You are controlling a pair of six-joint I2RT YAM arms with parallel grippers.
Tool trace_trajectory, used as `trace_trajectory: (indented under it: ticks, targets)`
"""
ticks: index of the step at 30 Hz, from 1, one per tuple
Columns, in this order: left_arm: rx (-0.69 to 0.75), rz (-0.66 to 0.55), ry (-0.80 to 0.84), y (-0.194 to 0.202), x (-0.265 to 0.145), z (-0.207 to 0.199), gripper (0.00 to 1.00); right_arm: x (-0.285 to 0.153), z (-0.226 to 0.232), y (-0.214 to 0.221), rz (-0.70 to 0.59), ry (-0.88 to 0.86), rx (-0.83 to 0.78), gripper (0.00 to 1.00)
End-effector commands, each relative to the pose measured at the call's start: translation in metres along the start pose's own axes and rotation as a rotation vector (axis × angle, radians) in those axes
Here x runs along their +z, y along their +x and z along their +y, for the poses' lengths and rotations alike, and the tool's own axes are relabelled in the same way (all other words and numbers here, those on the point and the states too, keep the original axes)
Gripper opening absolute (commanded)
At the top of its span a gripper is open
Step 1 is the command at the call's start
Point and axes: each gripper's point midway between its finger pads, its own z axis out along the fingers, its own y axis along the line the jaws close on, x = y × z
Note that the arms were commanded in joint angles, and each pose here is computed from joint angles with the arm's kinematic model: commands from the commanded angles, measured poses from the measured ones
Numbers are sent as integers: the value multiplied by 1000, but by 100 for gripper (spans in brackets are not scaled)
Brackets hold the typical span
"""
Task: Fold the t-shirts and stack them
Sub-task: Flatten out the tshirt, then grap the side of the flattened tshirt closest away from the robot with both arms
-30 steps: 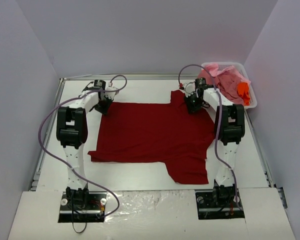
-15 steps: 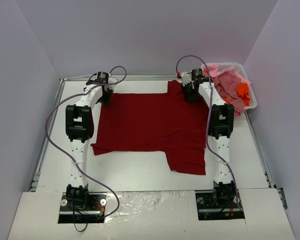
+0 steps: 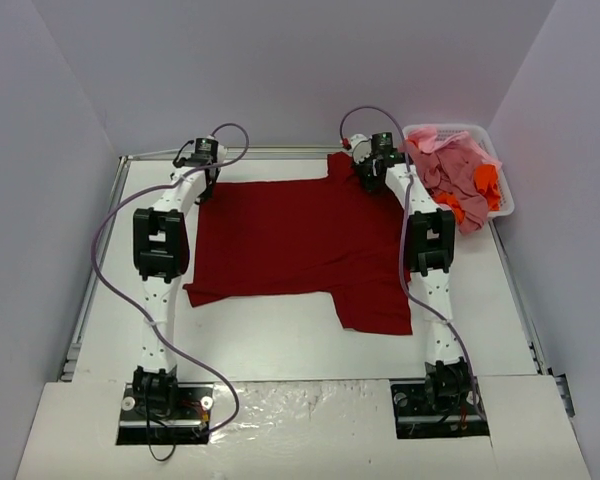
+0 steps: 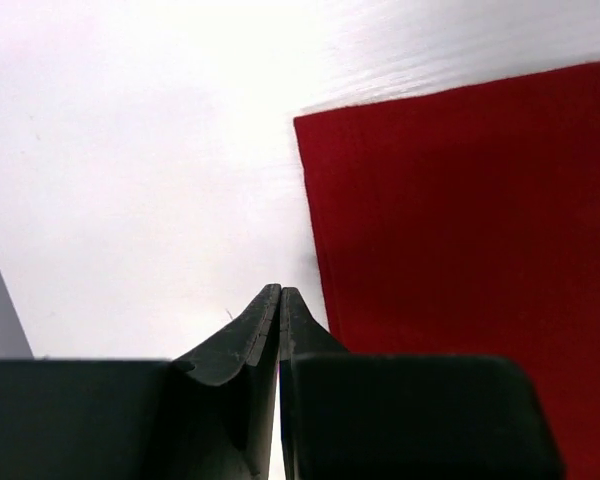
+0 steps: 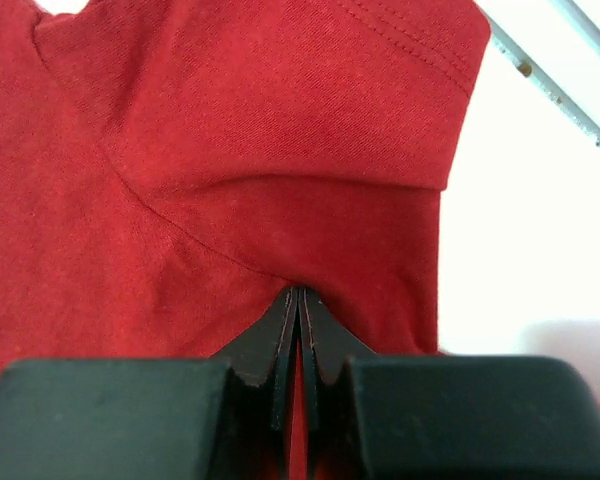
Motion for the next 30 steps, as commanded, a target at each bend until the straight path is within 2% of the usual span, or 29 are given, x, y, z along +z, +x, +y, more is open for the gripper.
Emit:
trace_trajectory:
  ticks: [1, 3, 4, 5, 6, 7, 8, 9, 10, 11, 12, 13, 14, 16, 17, 19, 20, 21, 22, 23, 26, 28, 30]
  targets:
    - [-23, -81, -107, -31, -34, 27, 2, -32, 4, -36, -49, 60, -72, 0]
    - [-18, -115, -129, -42, -59, 36, 2, -44, 7, -42, -64, 66, -71, 3]
    - [-7, -112, -132, -39, -65, 36, 2, -69, 4, -61, -111, 86, -76, 8]
    - [5, -120, -133, -40, -74, 35, 2, -76, 8, -58, -107, 82, -74, 12]
    - [9, -171, -150, -52, -100, 44, 2, -87, 7, -66, -133, 94, -81, 12]
    - [30, -157, -154, -43, -106, 41, 2, -119, 4, -86, -188, 122, -91, 16]
    - [31, -180, -163, -45, -116, 44, 3, -132, 4, -89, -203, 130, -89, 21]
    - [30, -230, -171, -52, -146, 53, 3, -157, 6, -94, -230, 144, -92, 24]
    - [52, -207, -158, -36, -148, 48, 6, -168, 10, -95, -238, 141, -93, 27]
    - [58, -260, -149, -40, -178, 52, 8, -181, 13, -94, -246, 141, -95, 29]
    - [77, -260, -125, -33, -185, 49, 10, -203, 20, -89, -253, 142, -92, 30]
    - [112, -219, -86, -9, -181, 38, 13, -214, 23, -82, -245, 148, -84, 30]
    - [142, -260, -54, -6, -202, 36, 14, -224, 26, -74, -237, 153, -71, 30]
    - [197, -244, -12, 19, -209, 27, 15, -246, 42, -43, -195, 145, -65, 31]
    - [251, -219, 30, 46, -211, 18, 16, -253, 49, -29, -173, 132, -63, 32]
    - [314, -179, 79, 77, -210, 6, 17, -268, 70, 11, -128, 101, -53, 34]
    - [363, -139, 107, 108, -207, -2, 18, -272, 84, 28, -97, 61, -54, 36]
    - [384, -129, 126, 121, -205, -7, 18, -288, 92, 36, -108, 56, -66, 40]
    - [401, -133, 132, 130, -204, -10, 18, -282, 107, 68, -44, 12, -80, 45]
    - [447, -112, 154, 154, -202, -16, 19, -286, 115, 81, -25, -6, -81, 45]
    - [534, -155, 262, 175, -207, -37, 19, -299, 136, 111, -34, -29, -90, 53]
    - [555, -169, 329, 188, -207, -51, 19, -314, 141, 114, -109, -59, -78, 55]
    - [563, -185, 365, 193, -206, -59, 19, -323, 141, 117, -193, -82, -43, 62]
